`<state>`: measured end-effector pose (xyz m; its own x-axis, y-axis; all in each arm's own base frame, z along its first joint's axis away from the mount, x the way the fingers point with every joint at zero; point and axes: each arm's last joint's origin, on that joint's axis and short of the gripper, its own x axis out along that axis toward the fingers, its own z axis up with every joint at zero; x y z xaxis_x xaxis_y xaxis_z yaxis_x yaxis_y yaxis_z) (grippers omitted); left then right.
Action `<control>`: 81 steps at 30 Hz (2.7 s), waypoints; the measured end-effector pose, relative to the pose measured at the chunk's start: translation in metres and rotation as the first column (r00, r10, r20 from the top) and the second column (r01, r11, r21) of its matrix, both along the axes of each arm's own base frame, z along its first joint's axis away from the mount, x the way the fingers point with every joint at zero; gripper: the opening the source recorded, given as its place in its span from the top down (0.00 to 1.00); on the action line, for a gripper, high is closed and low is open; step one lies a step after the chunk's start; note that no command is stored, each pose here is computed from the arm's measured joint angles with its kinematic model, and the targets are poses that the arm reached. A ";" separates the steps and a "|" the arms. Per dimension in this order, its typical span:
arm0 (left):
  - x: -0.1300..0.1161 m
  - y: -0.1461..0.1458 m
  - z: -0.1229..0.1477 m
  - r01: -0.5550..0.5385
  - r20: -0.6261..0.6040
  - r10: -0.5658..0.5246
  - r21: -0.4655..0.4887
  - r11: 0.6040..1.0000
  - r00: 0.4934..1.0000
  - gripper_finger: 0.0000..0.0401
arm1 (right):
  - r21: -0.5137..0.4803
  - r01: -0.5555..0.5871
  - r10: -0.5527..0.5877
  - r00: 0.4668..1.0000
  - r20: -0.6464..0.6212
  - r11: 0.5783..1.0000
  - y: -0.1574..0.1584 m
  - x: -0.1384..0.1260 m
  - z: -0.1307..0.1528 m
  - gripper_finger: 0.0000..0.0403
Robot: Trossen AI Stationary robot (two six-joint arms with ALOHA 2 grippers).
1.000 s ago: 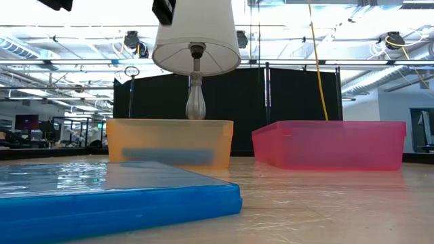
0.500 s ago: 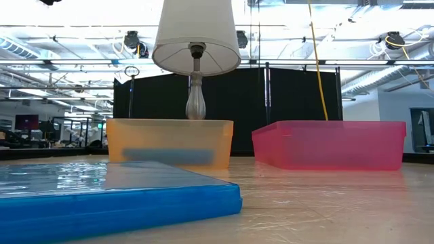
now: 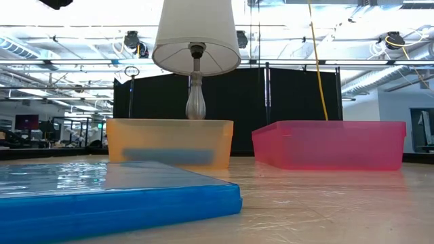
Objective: Pick & place jewel cases by type
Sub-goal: Put the black CD case into the red bin
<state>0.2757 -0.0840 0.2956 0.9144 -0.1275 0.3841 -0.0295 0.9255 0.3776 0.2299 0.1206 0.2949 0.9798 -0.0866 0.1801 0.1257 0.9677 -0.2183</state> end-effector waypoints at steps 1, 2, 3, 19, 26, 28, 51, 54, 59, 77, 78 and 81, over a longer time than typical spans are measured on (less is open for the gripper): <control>0.000 0.001 0.000 -0.002 0.001 0.002 0.001 1.000 1.000 0.94 | -0.002 0.008 -0.008 1.000 0.004 1.000 -0.001 0.002 -0.002 0.54; 0.000 0.002 0.000 -0.006 0.002 0.006 0.006 1.000 1.000 0.93 | -0.004 0.017 -0.017 1.000 0.005 1.000 -0.002 0.004 -0.004 0.53; 0.001 0.002 0.000 -0.008 0.000 0.008 0.011 1.000 1.000 0.93 | -0.002 0.025 -0.025 1.000 0.010 1.000 -0.004 0.005 -0.005 0.53; 0.003 0.003 -0.006 -0.027 -0.055 0.030 0.071 0.997 0.998 0.92 | 0.048 -0.023 0.019 0.998 0.066 0.999 -0.037 0.027 -0.007 0.49; 0.006 0.010 -0.007 -0.044 -0.072 0.047 0.049 0.998 0.996 0.94 | 0.062 -0.021 0.018 0.999 0.043 0.998 -0.051 0.040 -0.016 0.51; 0.006 0.009 -0.008 -0.043 -0.075 0.047 0.052 0.998 0.996 0.94 | 0.053 -0.017 0.014 0.999 0.046 0.998 -0.052 0.040 -0.016 0.53; 0.004 0.003 -0.011 -0.051 -0.119 0.069 0.144 0.988 0.991 0.69 | -0.020 -0.085 0.086 0.994 0.069 0.996 -0.050 0.035 -0.009 0.92; -0.001 -0.001 -0.009 -0.062 -0.134 0.085 0.164 0.985 0.987 0.61 | -0.032 -0.090 0.091 0.994 0.058 0.995 -0.049 0.035 -0.010 0.95; -0.014 -0.011 -0.007 -0.099 -0.230 0.131 0.143 0.985 0.964 0.54 | -0.042 -0.086 0.087 0.996 0.025 0.995 -0.047 0.034 -0.012 0.95; -0.065 -0.064 -0.069 0.312 -0.675 -0.257 -0.041 0.949 0.692 0.52 | 0.051 0.176 -0.140 0.901 -0.410 0.983 -0.077 -0.034 0.063 0.96; -0.066 -0.065 -0.073 0.319 -0.671 -0.264 -0.043 0.947 0.693 0.52 | 0.066 0.199 -0.150 0.884 -0.444 0.978 -0.080 -0.035 0.072 0.96; -0.069 -0.066 -0.077 0.328 -0.639 -0.280 -0.046 0.944 0.716 0.52 | 0.094 0.286 -0.186 0.806 -0.562 0.954 -0.089 -0.038 0.092 0.96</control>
